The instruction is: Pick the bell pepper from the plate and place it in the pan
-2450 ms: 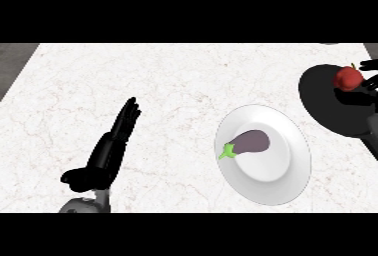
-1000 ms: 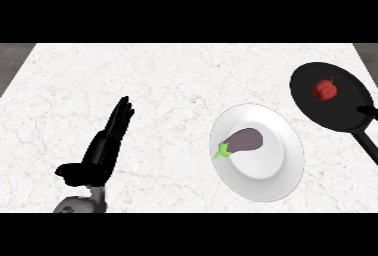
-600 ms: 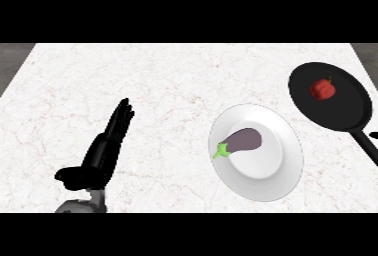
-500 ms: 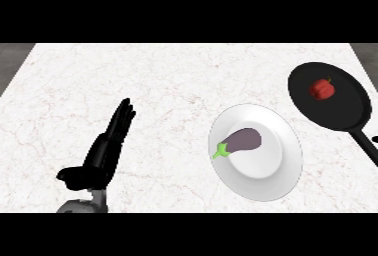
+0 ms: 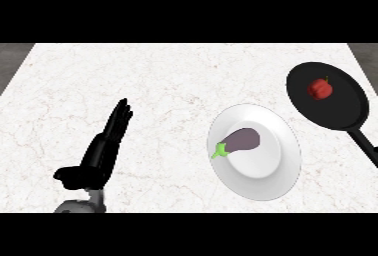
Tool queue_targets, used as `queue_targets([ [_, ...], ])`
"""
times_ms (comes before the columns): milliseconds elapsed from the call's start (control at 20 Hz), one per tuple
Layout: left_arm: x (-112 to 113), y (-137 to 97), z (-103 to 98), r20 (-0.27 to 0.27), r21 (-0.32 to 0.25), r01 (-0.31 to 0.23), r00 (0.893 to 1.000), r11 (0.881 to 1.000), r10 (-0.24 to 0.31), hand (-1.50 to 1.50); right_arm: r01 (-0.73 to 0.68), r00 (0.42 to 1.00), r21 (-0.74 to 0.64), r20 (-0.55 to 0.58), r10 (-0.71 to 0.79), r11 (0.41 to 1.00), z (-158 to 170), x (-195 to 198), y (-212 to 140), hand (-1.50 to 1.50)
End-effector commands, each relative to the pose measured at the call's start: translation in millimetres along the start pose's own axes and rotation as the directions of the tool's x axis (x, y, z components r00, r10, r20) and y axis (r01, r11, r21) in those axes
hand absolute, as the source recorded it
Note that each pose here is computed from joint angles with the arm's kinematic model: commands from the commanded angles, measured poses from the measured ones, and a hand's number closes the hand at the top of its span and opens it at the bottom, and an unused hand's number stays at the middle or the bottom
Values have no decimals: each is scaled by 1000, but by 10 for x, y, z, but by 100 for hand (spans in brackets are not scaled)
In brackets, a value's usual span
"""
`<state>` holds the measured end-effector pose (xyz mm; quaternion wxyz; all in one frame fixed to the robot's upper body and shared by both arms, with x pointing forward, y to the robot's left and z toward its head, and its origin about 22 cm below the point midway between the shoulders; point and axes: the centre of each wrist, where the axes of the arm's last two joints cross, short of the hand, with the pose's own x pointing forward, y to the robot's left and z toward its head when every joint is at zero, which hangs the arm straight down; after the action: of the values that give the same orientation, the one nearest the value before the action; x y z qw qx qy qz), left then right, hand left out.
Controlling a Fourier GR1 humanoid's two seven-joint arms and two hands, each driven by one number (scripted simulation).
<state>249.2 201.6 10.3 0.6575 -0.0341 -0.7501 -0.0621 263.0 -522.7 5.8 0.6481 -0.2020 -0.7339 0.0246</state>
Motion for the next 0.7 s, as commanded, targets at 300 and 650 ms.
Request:
queue_targets([
  [300,56,98,-17,5,1,-18,1000,1000,18,0,-52,999,-3,-12,52,999,51,-34,-21,-150],
  [650,-34,-146,63,-8,0,-14,1000,1000,14,0,-150,988,-37,32,151,988,116,-100,39,-150],
])
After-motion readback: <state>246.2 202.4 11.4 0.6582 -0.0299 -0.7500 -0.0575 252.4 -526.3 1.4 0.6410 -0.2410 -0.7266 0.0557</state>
